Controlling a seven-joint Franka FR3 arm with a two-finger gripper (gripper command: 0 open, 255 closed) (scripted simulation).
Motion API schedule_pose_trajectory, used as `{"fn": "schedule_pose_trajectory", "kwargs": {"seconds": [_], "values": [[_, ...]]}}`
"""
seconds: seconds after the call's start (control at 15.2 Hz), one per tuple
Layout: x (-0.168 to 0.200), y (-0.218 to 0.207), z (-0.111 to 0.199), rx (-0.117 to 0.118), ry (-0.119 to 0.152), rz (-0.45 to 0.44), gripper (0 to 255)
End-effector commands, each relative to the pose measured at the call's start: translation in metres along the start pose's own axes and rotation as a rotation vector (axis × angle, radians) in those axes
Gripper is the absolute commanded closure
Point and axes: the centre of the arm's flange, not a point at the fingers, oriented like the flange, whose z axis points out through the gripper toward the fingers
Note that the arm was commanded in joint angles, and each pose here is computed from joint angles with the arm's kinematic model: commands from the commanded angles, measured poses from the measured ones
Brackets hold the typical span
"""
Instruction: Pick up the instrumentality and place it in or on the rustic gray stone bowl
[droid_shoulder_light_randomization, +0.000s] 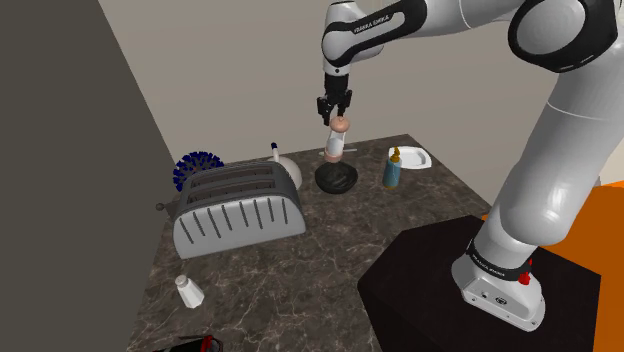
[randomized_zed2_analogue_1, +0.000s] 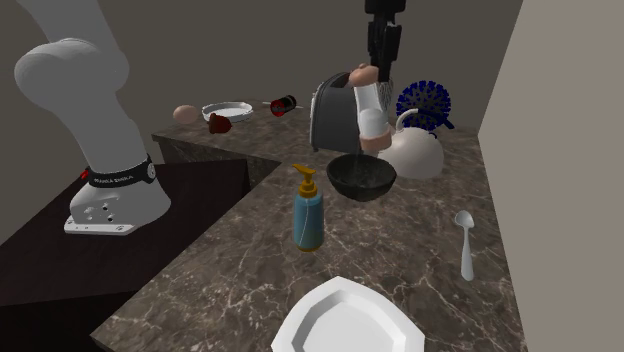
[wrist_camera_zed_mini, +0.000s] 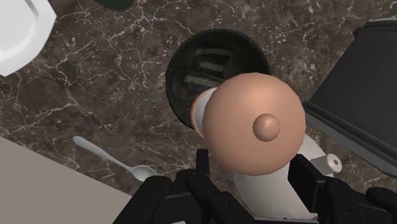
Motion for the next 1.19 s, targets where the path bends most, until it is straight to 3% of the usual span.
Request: {"fn": "schedule_pose_trajectory", "kwargs": {"seconds": [0.0, 0.66, 1.12], "values": [[0.000, 0.001, 0.011, 0.000, 0.001, 0.000, 255], [-0.003, 0.002, 0.062, 0.000, 0.001, 0.000, 255], [-0.003, 0.002, 0.062, 0.000, 0.001, 0.000, 255]]}}
